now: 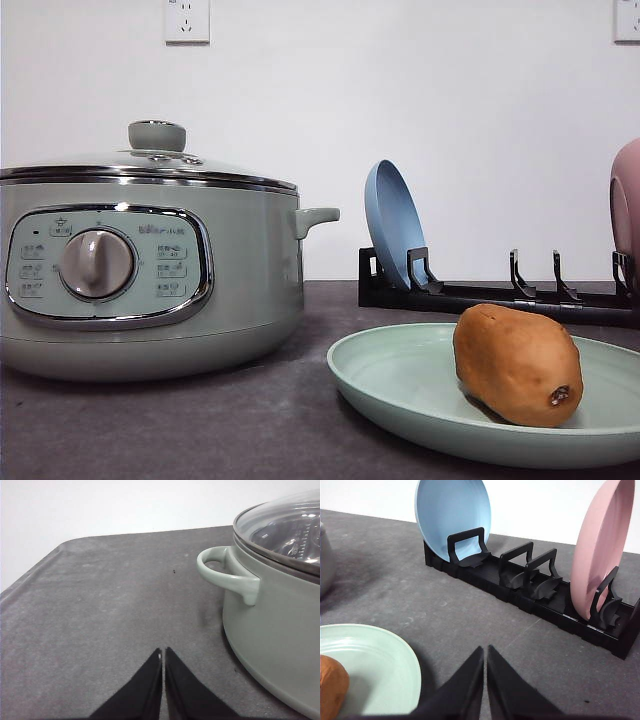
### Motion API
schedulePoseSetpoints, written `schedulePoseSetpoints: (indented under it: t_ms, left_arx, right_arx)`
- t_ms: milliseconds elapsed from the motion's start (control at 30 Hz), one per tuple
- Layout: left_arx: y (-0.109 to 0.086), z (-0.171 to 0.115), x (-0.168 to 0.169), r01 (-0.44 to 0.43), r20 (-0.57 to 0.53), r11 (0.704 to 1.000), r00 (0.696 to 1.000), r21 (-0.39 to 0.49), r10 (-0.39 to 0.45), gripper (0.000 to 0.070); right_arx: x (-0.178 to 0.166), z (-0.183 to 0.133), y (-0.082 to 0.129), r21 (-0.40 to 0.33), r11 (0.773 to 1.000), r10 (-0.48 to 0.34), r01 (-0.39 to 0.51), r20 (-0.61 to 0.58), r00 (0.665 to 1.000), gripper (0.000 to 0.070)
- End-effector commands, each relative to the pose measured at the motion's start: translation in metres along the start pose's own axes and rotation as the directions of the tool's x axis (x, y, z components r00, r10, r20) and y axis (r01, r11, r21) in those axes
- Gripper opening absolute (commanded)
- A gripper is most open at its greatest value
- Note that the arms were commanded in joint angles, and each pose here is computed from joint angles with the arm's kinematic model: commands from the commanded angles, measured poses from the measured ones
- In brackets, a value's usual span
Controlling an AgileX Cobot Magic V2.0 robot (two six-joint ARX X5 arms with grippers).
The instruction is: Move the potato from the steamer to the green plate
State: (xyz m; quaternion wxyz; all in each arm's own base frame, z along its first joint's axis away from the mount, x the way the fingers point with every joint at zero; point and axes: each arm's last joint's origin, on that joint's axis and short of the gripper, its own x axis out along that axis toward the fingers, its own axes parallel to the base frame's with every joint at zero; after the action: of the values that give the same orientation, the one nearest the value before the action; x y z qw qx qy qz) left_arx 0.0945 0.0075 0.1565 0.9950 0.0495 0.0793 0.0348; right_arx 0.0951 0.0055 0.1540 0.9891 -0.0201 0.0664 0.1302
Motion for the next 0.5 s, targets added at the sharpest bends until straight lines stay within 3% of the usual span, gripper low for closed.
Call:
schedulePoseSetpoints:
  t_ms: [0,467]
  left_arx:
    - [-0.0005,-0.0069,0.002,0.0,-0.023,1.0,1.0,-0.007,-0.001,0.0]
    - [-0.0005,-0.0069,0.002,0.0,-0.023,1.0,1.0,-0.007,-0.001,0.0]
  right_arx:
    - [0.0003,-0.0017,0.0,0.013,1.0,0.002,-0.002,-0.006,1.0,0.0]
    - [0.0003,-0.0017,0.0,0.013,1.0,0.002,-0.002,-0.006,1.0,0.0]
